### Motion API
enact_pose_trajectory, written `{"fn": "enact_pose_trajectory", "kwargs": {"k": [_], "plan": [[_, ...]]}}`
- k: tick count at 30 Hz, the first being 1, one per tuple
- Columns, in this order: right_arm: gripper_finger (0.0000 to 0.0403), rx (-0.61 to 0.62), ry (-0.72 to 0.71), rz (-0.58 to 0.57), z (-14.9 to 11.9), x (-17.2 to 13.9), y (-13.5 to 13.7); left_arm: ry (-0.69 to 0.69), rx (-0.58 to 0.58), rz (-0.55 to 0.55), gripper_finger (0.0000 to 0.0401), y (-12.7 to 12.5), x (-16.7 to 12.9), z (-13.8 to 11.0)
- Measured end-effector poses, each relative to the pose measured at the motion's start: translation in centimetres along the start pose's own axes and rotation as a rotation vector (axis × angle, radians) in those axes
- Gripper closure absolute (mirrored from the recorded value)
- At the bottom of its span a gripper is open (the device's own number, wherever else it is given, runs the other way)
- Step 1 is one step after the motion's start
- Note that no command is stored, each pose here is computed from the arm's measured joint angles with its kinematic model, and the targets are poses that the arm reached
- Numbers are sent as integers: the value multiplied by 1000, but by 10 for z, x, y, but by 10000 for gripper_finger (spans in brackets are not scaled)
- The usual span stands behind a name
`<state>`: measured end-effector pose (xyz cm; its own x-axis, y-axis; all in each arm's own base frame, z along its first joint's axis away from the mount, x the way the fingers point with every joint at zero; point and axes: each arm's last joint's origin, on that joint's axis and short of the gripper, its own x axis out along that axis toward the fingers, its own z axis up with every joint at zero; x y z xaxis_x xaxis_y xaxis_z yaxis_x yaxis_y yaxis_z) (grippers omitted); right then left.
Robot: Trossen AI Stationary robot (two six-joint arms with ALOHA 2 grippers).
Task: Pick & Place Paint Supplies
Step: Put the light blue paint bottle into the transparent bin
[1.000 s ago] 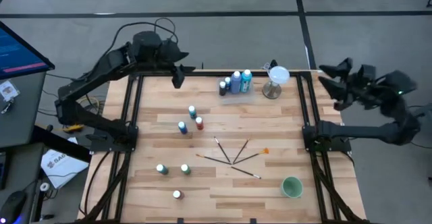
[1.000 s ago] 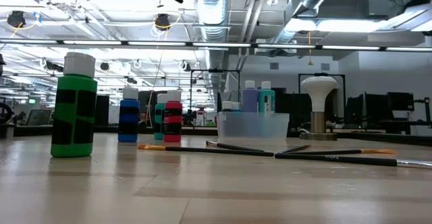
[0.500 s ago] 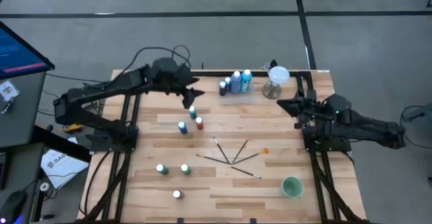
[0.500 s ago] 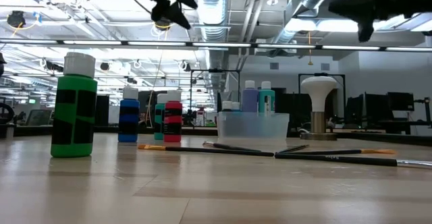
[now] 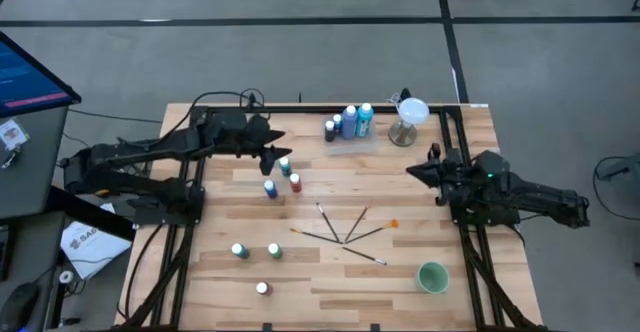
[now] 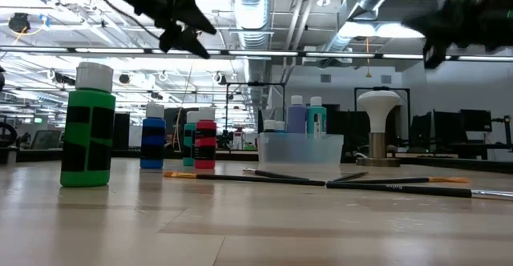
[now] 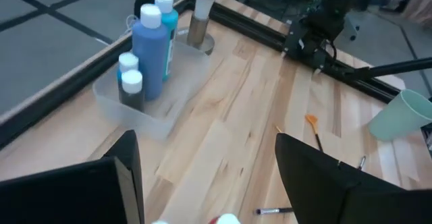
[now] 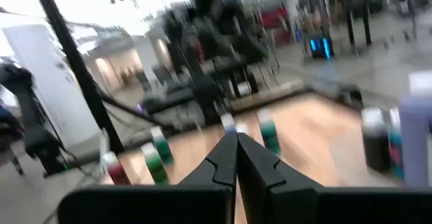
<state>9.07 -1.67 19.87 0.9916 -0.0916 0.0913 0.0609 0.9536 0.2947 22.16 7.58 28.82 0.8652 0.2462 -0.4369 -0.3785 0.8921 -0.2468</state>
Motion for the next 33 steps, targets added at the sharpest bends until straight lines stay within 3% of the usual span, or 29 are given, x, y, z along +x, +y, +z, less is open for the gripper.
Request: {"fn": "enact_pose_trajectory", "kwargs": {"k": [5, 13, 17, 23, 33], "plan": [[399, 22, 74, -26, -13, 1, -5, 64, -43, 18, 192, 6, 9, -23], [397, 126, 141, -55, -20, 0, -7, 180, 8, 27, 192, 10, 26, -52], [398, 127, 140, -54, -20, 0, -7, 175, 19, 38, 192, 10, 27, -53], [398, 127, 140, -55, -20, 0, -7, 174, 130, 102, 192, 13, 29, -54], [399, 126, 139, -56, -20, 0, -7, 247, 157, 144, 192, 23, 42, -81]]}}
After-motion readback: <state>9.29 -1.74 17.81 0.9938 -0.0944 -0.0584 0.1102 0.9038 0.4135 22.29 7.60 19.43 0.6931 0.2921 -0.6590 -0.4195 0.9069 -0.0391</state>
